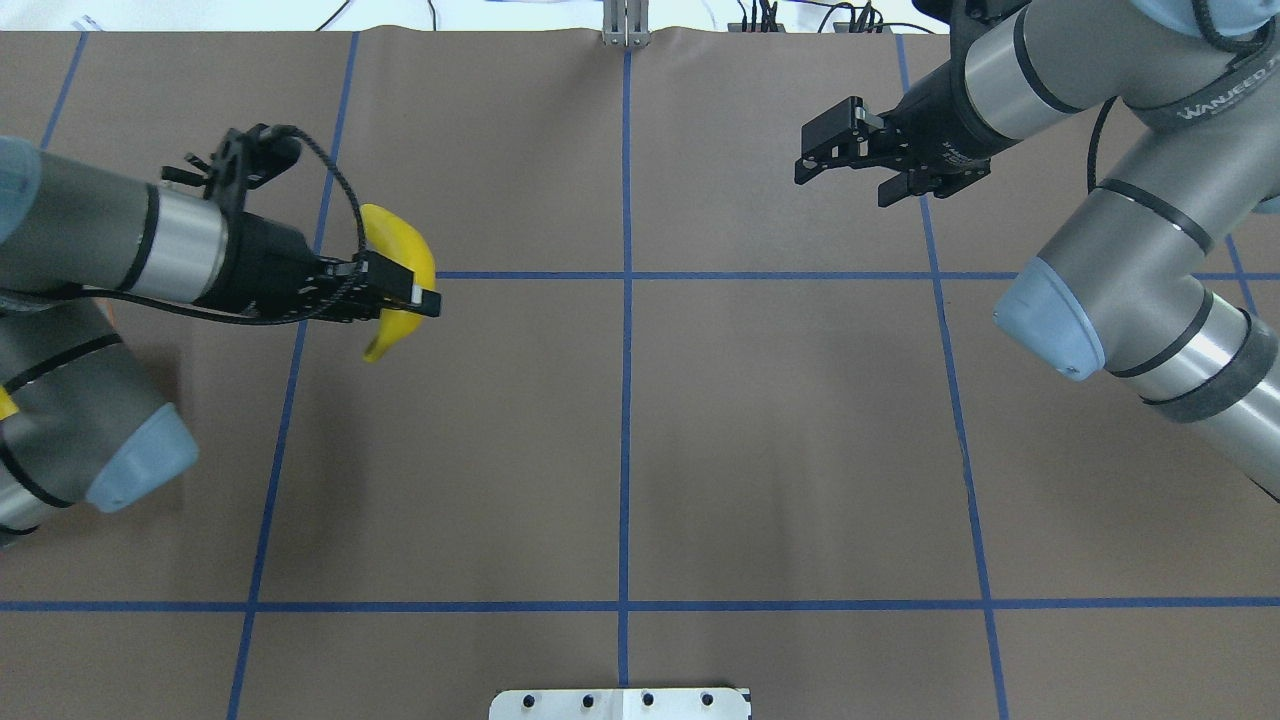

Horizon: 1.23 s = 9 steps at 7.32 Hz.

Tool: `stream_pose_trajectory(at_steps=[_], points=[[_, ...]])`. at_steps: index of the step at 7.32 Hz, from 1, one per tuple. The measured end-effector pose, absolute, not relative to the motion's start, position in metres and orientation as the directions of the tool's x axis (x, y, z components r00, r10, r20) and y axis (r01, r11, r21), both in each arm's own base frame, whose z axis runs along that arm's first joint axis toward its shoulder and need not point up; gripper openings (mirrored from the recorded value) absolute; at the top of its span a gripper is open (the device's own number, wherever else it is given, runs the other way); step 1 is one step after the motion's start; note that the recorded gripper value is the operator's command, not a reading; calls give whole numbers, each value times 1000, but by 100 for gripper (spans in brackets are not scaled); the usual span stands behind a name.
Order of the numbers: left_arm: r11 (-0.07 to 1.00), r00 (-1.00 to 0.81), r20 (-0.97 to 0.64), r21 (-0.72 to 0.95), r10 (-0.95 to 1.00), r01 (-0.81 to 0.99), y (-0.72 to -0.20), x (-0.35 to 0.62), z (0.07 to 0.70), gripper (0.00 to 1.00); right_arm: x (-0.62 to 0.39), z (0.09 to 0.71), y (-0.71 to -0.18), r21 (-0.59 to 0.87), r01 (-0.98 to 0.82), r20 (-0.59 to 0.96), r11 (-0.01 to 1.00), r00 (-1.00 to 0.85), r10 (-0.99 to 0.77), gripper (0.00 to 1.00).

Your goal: Transfer all bananas from basket to plate

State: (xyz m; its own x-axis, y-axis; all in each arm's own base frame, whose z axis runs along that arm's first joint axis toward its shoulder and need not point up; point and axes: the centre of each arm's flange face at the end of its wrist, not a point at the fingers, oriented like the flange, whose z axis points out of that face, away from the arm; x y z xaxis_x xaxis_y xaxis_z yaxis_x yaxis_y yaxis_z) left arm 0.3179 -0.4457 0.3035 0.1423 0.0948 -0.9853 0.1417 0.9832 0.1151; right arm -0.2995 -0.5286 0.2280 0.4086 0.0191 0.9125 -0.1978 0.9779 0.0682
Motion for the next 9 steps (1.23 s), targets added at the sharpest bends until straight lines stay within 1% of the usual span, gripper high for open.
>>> stream_pose_trajectory(at_steps=[1,3,5,7,9], points=[[980,236,-969,118,78,161,-447,287,341,0,-298,236,-530,68,-215,906,974,422,30,100],[979,435,-898,142,65,148,-445,245,361,0,-294,251,-533,75,-250,891,965,451,48,100],[981,596,-801,154,56,115,-439,227,392,0,-290,267,-534,81,-264,878,961,475,57,100],[988,708,-701,151,86,30,-427,216,436,0,-286,279,-534,77,-268,870,960,489,67,100],[992,760,-640,116,116,-54,-420,220,460,0,-286,284,-535,79,-269,865,960,498,68,100]])
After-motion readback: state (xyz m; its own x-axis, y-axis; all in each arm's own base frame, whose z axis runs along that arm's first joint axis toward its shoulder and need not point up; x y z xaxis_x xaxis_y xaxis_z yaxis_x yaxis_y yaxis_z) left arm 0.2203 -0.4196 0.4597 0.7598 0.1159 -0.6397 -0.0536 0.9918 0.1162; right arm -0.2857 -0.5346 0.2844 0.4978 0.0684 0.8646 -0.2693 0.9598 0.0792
